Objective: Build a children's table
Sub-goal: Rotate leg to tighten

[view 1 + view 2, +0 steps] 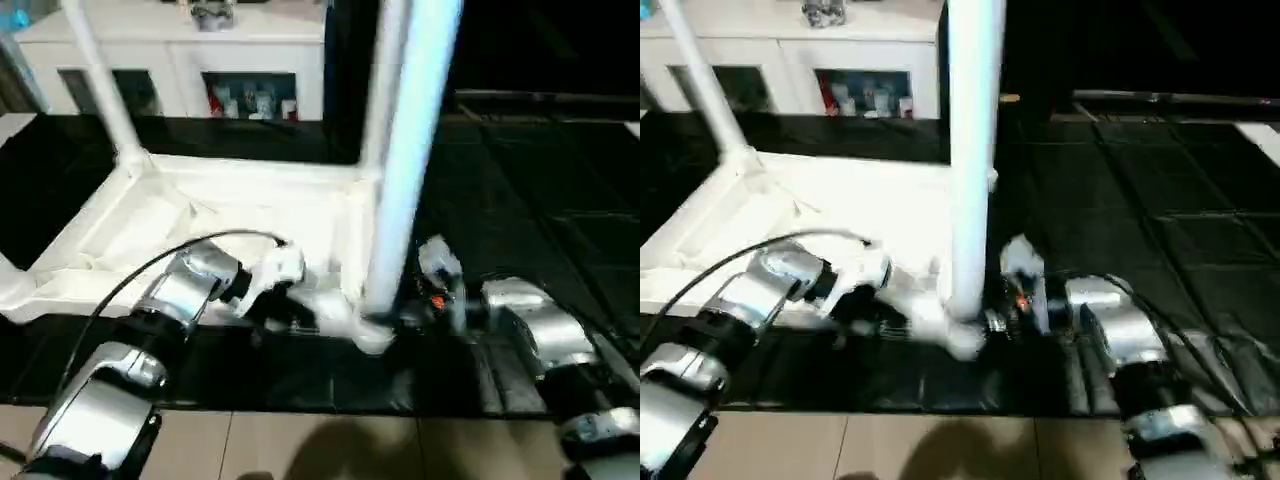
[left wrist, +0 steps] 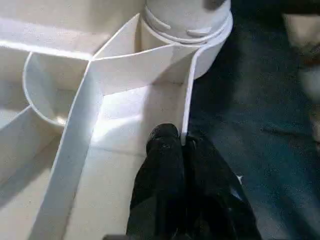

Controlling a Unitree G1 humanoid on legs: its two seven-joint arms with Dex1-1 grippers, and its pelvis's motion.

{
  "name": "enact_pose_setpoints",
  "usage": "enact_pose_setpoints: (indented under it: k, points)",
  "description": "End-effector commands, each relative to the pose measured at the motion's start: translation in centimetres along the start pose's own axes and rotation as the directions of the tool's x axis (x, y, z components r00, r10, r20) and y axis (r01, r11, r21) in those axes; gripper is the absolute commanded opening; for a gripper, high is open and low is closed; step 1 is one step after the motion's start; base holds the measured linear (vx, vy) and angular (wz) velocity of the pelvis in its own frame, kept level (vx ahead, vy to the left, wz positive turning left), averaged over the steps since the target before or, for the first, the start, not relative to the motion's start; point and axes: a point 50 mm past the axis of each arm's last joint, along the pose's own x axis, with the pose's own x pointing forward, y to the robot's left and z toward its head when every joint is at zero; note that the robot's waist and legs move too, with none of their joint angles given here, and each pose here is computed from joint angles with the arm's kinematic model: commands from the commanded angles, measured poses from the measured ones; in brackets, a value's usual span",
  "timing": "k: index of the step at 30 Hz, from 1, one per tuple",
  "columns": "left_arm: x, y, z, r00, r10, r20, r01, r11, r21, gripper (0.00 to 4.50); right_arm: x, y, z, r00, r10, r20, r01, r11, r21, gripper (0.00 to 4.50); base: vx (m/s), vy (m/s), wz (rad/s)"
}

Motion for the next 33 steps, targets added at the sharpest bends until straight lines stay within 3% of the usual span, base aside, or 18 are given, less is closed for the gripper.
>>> enact_pose_setpoints:
  k: [1, 5, 9, 15, 16, 17, 21, 23, 26, 33]
  points:
    - [1.9, 0.6, 2.6, 0.989, 0.098, 0.114, -0.093, 0.995, -0.047, 0.0, 3.1, 0.6, -0.6, 0.999, -0.041, -0.001, 0.04, 0.992, 0.12, 2.1, 0.0, 0.0, 0.0]
    - [3.3, 1.1, 4.7, 0.961, 0.2, 0.19, -0.173, 0.973, -0.15, 0.0, 5.9, 0.1, 0.2, 0.975, -0.22, 0.031, 0.208, 0.954, 0.215, 2.09, 0.0, 0.0, 0.0]
    - [4.5, 1.2, 6.1, 0.939, 0.262, 0.222, -0.217, 0.954, -0.208, 0.0, 8.1, -0.2, 1.4, 0.93, -0.368, 0.024, 0.352, 0.904, 0.243, 2.09, 0.0, 0.0, 0.0]
    - [4.5, 1.2, 5.8, 0.943, 0.269, 0.195, -0.235, 0.955, -0.181, 0.0, 8.7, 0.1, 1.4, 0.929, -0.371, 0.002, 0.361, 0.906, 0.223, 2.09, 0.0, 0.0, 0.0]
    - [4.1, 1.3, 5.4, 0.945, 0.276, 0.176, -0.249, 0.955, -0.164, 0.0, 8.4, 0.1, 1.0, 0.931, -0.364, 0.001, 0.357, 0.913, 0.199, 2.65, 0.0, 0.0, 0.0]
    - [4.1, 1.3, 5.4, 0.945, 0.276, 0.176, -0.249, 0.955, -0.164, 0.0, 8.4, 0.1, 1.0, 0.931, -0.364, 0.001, 0.357, 0.913, 0.199, 2.79, 0.0, 0.0, 0.0]
    - [3.1, 1.5, 4.6, 0.952, 0.263, 0.156, -0.246, 0.962, -0.12, 0.0, 6.9, 0.1, 0.2, 0.943, -0.333, -0.001, 0.33, 0.935, 0.126, 2.91, 0.0, 0.0, 0.0]
    - [2.8, 1.4, 4.3, 0.957, 0.247, 0.152, -0.233, 0.967, -0.104, 0.0, 6.1, 0.0, 0.0, 0.948, -0.317, 0.006, 0.314, 0.943, 0.109, 3.22, 0.0, 0.0, 0.0]
    - [2.2, 1.1, 3.6, 0.973, 0.19, 0.134, -0.184, 0.981, -0.056, 0.0, 3.0, -0.1, -0.5, 0.967, -0.255, -0.001, 0.254, 0.965, 0.061, 3.28, 0.0, 0.0, 0.0]
    - [1.2, 0.0, 2.3, 0.994, 0.026, 0.104, -0.03, 0.999, 0.032, 0.0, -2.9, -0.3, -0.7, 0.989, -0.147, -0.034, 0.147, 0.989, -0.005, 3.99, 0.0, 0.0, 0.0]
